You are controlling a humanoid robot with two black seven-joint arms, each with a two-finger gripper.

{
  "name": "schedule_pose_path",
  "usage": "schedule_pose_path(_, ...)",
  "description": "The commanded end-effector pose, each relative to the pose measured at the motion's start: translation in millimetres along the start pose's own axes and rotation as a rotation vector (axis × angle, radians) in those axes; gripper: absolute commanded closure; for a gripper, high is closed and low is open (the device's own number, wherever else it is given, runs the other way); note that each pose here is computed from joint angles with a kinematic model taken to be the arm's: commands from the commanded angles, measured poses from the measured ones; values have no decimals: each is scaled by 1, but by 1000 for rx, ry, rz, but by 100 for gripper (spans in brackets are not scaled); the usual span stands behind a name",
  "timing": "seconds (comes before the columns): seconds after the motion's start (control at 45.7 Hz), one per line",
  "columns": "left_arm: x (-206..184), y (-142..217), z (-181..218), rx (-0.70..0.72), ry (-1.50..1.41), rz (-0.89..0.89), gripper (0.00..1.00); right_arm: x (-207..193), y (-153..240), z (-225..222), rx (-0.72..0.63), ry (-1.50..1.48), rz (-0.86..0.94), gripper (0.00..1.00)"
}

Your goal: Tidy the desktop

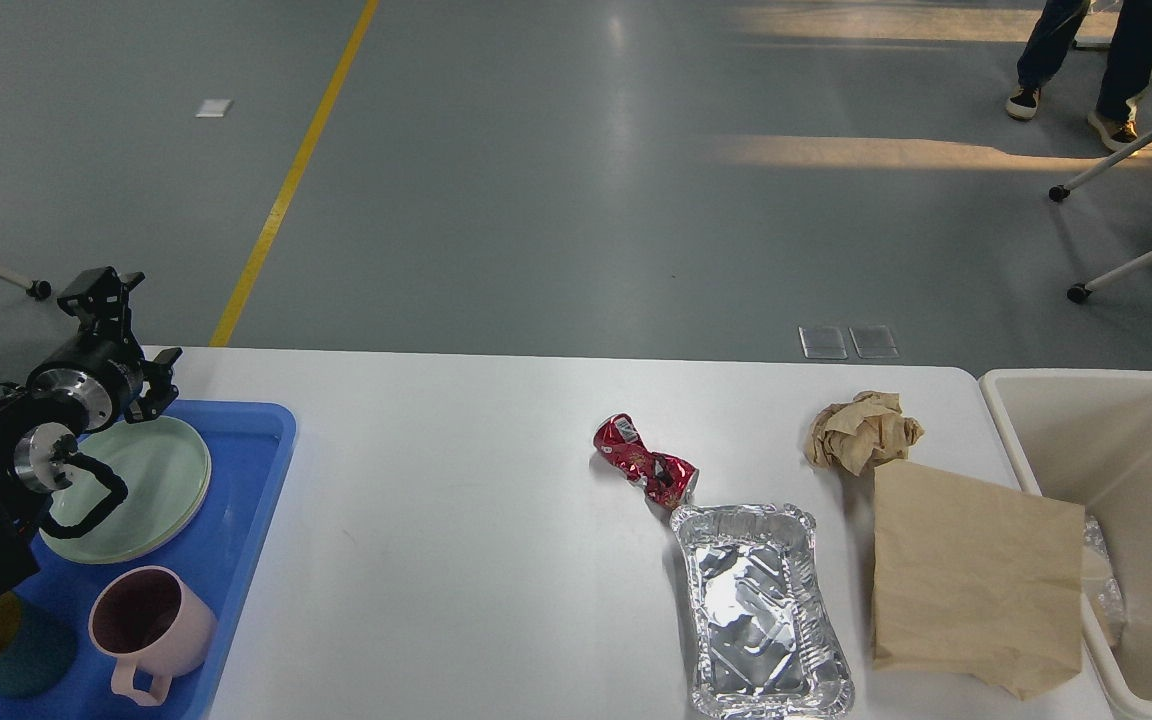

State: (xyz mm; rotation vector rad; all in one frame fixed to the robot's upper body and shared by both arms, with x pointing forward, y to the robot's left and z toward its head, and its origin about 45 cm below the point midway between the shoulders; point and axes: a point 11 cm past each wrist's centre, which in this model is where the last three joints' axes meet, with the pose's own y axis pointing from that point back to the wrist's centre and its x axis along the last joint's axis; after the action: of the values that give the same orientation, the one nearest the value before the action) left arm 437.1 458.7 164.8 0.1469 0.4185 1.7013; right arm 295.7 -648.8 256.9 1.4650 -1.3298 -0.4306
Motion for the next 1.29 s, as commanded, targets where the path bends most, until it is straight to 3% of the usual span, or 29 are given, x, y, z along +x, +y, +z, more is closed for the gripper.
schedule_pose_path(0.0, 0, 0, 0, 0, 0, 0, 4, 1, 0, -1, 3, 0, 10, 45)
schedule_pose_path(0.153, 0, 0, 0, 0, 0, 1, 4, 6, 6, -20, 57, -5, 18, 44)
schedule_pose_path(0.547, 0, 0, 0, 0, 0, 1, 4, 36, 54, -89, 244, -2, 78, 15)
schedule_pose_path(0.854, 0, 0, 0, 0, 0, 1, 4, 17, 56, -124, 316, 14, -7, 15)
schedule_pose_path(1.095, 0, 0, 0, 0, 0, 0, 4, 18, 82, -165, 421, 39, -13, 4)
schedule_pose_path(1.27, 0, 0, 0, 0, 0, 0, 4, -7, 82, -199, 375, 204, -62, 5)
